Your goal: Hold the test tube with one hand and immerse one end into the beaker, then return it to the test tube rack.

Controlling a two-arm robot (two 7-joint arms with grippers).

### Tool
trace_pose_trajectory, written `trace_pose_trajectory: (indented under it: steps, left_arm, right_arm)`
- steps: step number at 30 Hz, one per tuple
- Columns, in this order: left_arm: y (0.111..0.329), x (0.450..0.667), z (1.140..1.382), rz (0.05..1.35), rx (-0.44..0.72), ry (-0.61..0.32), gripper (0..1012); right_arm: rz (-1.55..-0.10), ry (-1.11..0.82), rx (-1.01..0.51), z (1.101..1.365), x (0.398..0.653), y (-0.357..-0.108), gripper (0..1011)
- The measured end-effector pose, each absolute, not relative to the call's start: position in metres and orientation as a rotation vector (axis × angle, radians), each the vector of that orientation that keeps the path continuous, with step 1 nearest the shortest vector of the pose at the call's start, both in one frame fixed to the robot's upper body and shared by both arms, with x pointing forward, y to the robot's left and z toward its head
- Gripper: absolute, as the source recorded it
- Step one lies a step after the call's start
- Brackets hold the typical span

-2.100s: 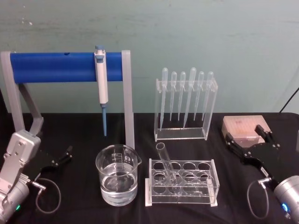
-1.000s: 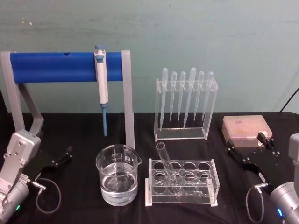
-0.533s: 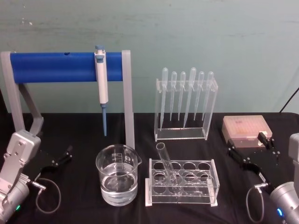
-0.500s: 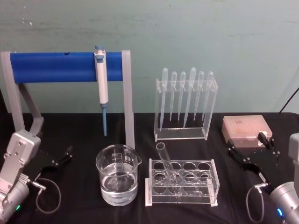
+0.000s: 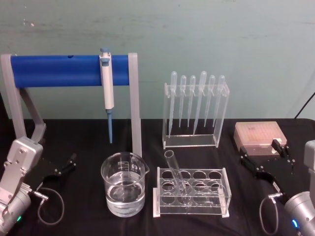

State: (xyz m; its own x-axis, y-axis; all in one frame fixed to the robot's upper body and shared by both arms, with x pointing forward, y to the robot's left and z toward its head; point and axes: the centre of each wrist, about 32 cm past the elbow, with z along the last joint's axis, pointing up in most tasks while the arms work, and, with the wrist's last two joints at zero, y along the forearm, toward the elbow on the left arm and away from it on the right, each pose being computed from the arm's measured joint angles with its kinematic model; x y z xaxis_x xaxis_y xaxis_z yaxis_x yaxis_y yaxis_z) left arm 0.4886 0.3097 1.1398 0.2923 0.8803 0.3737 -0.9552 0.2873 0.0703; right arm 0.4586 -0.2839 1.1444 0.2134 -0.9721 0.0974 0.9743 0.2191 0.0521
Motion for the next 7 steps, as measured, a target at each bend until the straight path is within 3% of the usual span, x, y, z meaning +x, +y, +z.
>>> trace_pose_trajectory:
  steps: [7]
  left_arm:
    - [0.3097, 0.4886, 1.1398, 1.248, 0.304, -0.285, 1000]
  right_arm:
    - [-1.351, -0.118, -0.022, 1.1444, 0.4587, -0.2839, 1003]
